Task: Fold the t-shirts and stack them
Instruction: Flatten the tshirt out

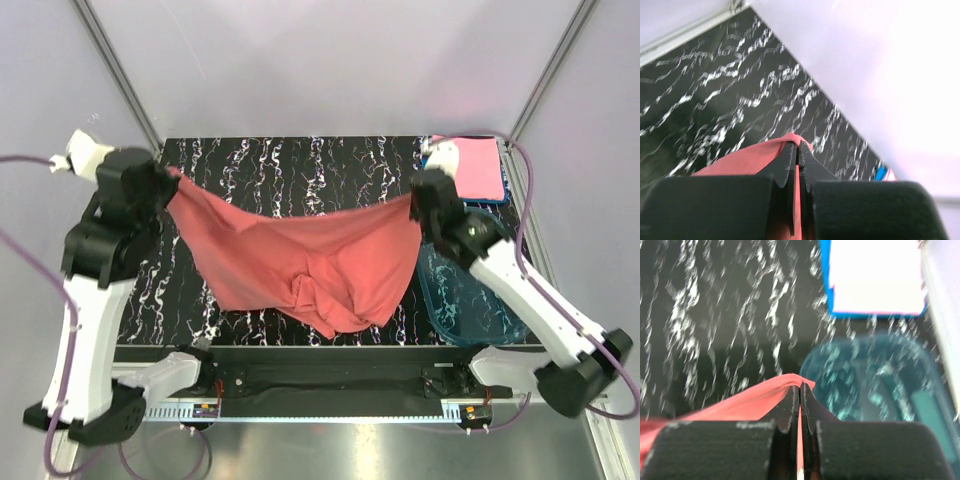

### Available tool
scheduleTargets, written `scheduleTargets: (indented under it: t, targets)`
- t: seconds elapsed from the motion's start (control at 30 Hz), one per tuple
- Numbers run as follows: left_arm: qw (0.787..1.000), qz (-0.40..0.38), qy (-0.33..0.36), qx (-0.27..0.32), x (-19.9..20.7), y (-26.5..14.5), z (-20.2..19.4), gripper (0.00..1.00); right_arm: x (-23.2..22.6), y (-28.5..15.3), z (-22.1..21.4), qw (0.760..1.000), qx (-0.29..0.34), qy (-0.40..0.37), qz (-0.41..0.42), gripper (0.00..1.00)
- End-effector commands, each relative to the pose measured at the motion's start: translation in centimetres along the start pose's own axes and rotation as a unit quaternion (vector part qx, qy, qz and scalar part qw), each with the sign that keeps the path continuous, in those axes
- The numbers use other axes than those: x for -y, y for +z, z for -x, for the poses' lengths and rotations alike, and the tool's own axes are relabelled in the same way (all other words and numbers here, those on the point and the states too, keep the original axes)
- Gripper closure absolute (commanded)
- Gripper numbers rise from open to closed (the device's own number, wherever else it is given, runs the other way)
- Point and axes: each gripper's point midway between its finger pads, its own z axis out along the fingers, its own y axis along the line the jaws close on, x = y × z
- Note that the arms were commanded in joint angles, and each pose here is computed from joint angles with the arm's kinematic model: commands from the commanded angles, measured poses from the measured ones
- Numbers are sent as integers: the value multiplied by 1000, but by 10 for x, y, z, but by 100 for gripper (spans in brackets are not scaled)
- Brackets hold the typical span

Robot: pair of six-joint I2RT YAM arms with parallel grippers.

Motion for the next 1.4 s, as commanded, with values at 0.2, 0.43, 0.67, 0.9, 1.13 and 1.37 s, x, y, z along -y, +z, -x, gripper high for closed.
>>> scheduleTargets:
  t: [0.2,0.43,0.67,0.9,1.13,1.37]
  targets:
    - [989,-58,-89,108,75,82,73,100,9,84,184,989,137,57,11,100]
    - [963,-192,-108,155,136,94,150,100,-3,122,240,984,164,57,20,100]
    - [919,-327,-124,181,172,44,196,100,-2,83,280,974,203,89,48,100]
    - [906,-342,-122,218,158,-37,215,100,16,16,294,962,241,112,69,100]
    - [893,-338,-119,271,133,-117,227,100,34,-66,295,947,277,123,111,100]
    - [867,-348,-110,340,115,-199,247,100,28,-118,265,941,249,131,188,100]
